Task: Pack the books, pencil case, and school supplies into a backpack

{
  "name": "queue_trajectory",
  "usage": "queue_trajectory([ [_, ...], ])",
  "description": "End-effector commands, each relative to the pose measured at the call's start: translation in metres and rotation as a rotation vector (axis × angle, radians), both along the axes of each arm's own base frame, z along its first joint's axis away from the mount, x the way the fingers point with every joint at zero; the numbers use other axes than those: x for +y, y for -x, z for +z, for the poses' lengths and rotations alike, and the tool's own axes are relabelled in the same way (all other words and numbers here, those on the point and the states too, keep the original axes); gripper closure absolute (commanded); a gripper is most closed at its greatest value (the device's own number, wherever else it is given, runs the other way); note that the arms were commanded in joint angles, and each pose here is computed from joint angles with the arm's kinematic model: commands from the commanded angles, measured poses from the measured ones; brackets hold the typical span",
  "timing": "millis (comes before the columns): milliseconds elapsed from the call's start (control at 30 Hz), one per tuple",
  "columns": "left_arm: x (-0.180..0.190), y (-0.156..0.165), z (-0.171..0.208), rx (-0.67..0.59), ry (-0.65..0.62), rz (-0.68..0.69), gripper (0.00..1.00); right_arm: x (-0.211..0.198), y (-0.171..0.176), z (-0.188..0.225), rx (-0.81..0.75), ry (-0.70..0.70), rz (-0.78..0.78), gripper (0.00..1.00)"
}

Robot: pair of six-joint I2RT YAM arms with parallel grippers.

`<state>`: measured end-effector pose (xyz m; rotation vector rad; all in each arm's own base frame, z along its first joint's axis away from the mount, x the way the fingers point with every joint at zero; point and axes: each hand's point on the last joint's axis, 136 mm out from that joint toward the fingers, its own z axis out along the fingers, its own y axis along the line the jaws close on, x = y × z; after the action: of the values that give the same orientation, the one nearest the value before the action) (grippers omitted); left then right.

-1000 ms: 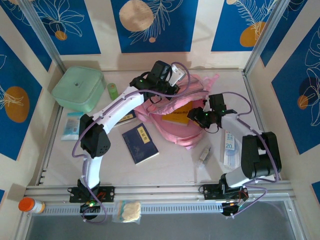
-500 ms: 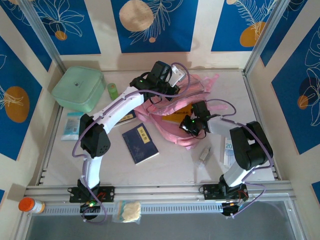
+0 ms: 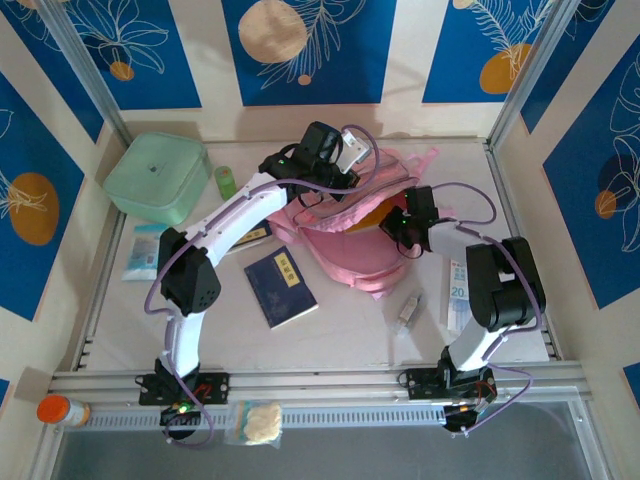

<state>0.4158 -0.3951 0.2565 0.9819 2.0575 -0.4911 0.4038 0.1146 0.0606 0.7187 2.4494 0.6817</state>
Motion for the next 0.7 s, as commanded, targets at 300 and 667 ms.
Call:
queue_trajectory([
  [300,-0.001,0.0,0.021,-0.032,0.054,0.001,1.0,-0.001,0.05,0.026,0.044,0.01,0.097,0.98],
  [667,-0.001,0.023,-0.038,0.208,0.099,0.046,0.96,-0.045,0.121,0.072,0.23,0.022,0.019,0.93],
])
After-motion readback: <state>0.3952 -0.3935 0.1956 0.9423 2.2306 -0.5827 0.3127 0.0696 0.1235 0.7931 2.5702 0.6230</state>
